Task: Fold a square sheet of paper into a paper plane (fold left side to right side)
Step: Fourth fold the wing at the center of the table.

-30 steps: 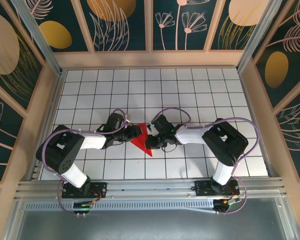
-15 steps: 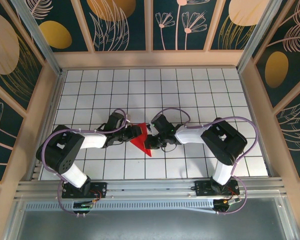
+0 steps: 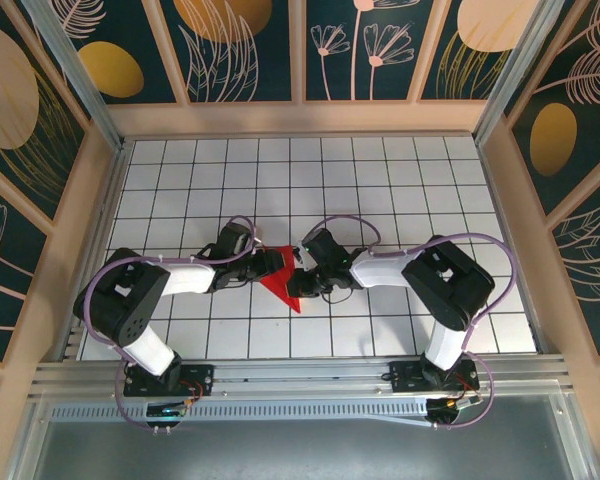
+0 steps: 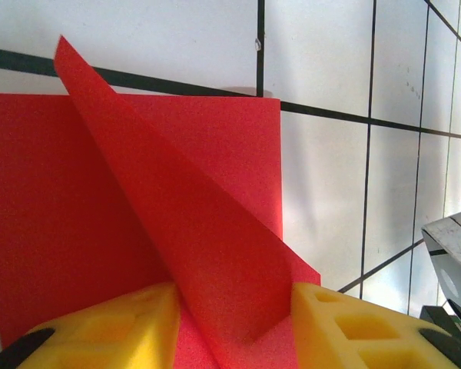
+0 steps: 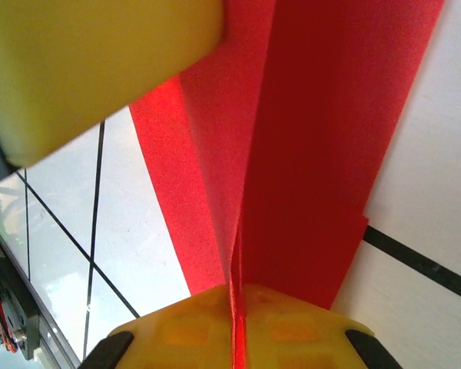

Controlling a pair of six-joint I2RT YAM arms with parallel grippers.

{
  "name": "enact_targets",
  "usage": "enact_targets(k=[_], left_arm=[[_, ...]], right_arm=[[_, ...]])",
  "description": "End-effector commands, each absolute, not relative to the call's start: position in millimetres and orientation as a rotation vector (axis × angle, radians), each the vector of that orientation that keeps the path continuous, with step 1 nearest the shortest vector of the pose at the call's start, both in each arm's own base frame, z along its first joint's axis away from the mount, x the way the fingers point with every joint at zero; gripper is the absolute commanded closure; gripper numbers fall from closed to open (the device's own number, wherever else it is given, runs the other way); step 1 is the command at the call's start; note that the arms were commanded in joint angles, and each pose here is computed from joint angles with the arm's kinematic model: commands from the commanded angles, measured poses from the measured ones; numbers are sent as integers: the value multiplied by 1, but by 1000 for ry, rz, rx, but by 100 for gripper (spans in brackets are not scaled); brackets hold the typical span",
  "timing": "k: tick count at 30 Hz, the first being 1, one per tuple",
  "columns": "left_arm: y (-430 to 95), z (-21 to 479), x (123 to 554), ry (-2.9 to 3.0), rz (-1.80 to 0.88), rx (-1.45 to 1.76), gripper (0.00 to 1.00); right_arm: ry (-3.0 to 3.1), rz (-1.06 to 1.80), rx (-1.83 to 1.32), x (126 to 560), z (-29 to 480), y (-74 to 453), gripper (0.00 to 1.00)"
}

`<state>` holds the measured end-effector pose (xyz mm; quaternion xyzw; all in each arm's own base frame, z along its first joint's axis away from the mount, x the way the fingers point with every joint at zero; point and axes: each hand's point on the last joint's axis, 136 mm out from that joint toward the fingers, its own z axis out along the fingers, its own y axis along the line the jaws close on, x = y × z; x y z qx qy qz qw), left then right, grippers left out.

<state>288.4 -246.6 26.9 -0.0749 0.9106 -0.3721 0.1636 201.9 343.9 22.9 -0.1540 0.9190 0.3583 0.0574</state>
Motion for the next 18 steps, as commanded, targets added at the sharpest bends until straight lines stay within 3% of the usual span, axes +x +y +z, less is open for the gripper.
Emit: enact_targets(k=[1,10,18], left_arm=[[-235,5,282,2669,-952,-234,58],[-236,6,283,2665,-960,-234,58],[-237,7,283,2656,-974,-238,58]], right_arm=[[2736,1129,-456,204,40,342,84],[2603,1280,-412,213,74,329,64],[2543,1391,-390,230,76,333,63]])
